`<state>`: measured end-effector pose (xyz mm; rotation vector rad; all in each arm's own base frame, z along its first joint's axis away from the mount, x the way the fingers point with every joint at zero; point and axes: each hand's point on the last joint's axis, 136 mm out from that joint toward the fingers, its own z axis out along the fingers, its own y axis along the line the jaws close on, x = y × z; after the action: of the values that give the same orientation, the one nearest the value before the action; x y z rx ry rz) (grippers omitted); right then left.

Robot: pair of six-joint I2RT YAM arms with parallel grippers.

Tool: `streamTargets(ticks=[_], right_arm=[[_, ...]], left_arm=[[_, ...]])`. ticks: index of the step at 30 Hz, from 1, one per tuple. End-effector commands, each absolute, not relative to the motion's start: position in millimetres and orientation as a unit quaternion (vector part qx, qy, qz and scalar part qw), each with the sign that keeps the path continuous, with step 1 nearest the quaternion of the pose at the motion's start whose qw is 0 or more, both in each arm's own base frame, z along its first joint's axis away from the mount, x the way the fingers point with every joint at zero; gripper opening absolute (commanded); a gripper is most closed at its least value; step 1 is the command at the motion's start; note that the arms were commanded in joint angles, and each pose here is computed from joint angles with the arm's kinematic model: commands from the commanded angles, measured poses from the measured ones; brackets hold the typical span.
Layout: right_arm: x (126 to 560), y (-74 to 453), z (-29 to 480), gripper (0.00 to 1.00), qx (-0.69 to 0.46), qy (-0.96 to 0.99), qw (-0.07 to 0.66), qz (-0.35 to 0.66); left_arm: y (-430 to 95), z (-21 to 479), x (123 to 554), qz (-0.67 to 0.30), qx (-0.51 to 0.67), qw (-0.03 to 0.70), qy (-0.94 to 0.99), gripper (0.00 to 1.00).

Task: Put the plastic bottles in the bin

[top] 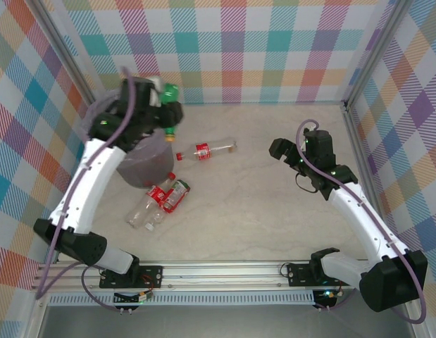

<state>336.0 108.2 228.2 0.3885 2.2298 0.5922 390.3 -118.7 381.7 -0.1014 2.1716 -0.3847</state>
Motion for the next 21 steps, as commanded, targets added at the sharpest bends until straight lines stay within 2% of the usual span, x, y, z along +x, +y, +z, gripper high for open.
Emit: streamTargets(ticks=[1, 7, 13, 15, 16, 19, 21], right_arm=[[342, 111, 227, 0.99, 0.141, 0.878, 0.391, 0.238], [343, 111, 229, 0.99, 0.139, 0.877, 0.392, 0.240], [342, 108, 230, 0.99, 0.141, 0.877, 0.396, 0.234], [343, 109, 230, 0.99, 0.141, 0.876, 0.395, 0.236], [343, 109, 230, 0.99, 0.142, 0.876, 0.394, 0.238], [346, 112, 229, 0.99, 0.139, 0.877, 0.391, 0.243], [347, 113, 227, 0.99, 0.140, 0.877, 0.388, 0.246]], left_arm=[[-80, 393, 395, -0.187, -0.083, 0.446, 0.871, 0.52], [-21, 368, 428, -0.138, -0.131, 0.415, 0.890, 0.53], [-3, 337, 439, -0.111, -0.143, 0.385, 0.905, 0.53], [1, 330, 436, -0.095, -0.137, 0.377, 0.911, 0.56], [1, 327, 435, -0.090, -0.133, 0.371, 0.915, 0.61], [-2, 326, 429, -0.089, -0.113, 0.364, 0.920, 0.90], [0, 333, 426, -0.081, -0.107, 0.373, 0.918, 0.98]])
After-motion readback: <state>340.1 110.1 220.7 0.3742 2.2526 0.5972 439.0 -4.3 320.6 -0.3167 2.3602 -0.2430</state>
